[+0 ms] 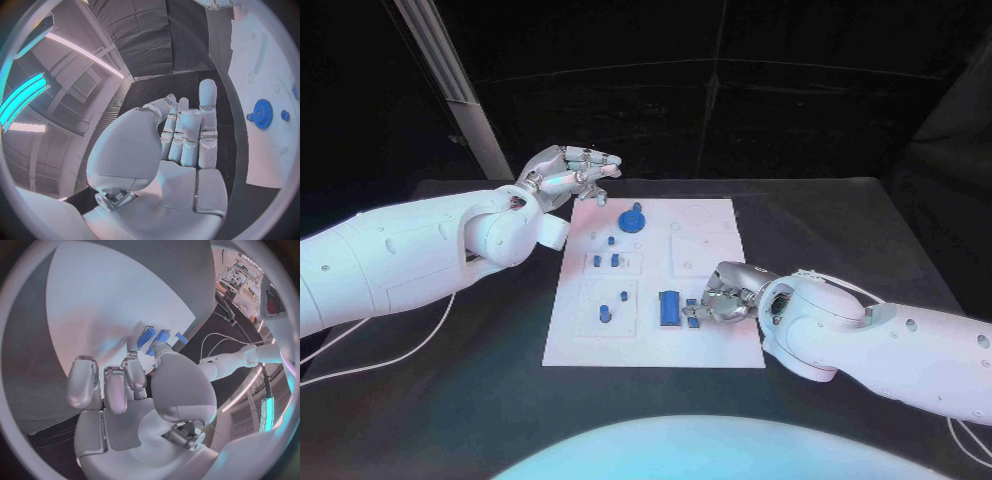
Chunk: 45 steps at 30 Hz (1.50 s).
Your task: Assemble the parts on the task board
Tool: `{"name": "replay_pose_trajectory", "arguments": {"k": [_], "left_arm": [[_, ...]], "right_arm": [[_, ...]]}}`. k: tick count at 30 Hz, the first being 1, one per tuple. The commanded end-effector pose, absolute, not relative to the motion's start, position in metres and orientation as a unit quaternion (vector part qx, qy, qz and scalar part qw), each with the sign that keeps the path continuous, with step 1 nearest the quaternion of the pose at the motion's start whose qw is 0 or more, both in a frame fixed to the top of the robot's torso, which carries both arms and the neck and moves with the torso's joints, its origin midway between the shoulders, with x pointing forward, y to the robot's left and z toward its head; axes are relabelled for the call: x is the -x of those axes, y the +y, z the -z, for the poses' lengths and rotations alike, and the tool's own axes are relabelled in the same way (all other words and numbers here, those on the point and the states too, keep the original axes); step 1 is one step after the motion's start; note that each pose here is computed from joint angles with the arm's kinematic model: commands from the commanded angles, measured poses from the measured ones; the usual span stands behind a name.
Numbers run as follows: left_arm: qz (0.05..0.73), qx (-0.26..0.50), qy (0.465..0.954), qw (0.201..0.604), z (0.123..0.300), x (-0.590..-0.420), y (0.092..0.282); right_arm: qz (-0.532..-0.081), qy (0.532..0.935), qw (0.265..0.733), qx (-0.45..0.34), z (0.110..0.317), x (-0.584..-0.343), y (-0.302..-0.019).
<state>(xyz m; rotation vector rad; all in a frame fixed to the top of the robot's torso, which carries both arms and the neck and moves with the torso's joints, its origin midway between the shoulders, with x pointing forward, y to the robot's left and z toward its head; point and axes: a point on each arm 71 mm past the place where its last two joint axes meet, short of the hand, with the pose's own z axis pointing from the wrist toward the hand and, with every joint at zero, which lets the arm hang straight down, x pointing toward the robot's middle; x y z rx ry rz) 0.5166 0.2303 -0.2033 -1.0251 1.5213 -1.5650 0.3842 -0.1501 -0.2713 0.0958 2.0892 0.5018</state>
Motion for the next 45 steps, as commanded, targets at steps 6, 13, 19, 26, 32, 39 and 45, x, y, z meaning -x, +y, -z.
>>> {"name": "replay_pose_trajectory", "arguments": {"k": [6, 13, 19, 26, 32, 39, 45], "left_arm": [[0.61, 0.386, 0.594, 0.355, 0.202, -0.516, 0.229], [0.609, 0.386, 0.595, 0.356, 0.202, -0.516, 0.23], [0.609, 0.386, 0.595, 0.355, 0.202, -0.517, 0.228], [0.61, 0.385, 0.596, 0.354, 0.202, -0.517, 0.227], [0.61, 0.385, 0.596, 0.353, 0.203, -0.517, 0.226], [0.61, 0.385, 0.596, 0.353, 0.202, -0.517, 0.226], [0.61, 0.385, 0.596, 0.353, 0.202, -0.517, 0.226]], "right_arm": [[-0.22, 0.852, 0.474, -0.02, 0.268, -0.381, -0.153], [-0.234, 0.854, 0.464, -0.016, 0.266, -0.376, -0.162], [-0.232, 0.857, 0.46, -0.015, 0.267, -0.376, -0.166], [-0.228, 0.859, 0.458, -0.012, 0.268, -0.377, -0.164], [-0.212, 0.865, 0.454, 0.001, 0.273, -0.381, -0.162], [-0.195, 0.864, 0.464, 0.011, 0.276, -0.387, -0.161], [-0.214, 0.854, 0.474, 0.006, 0.274, -0.388, -0.16]]}}
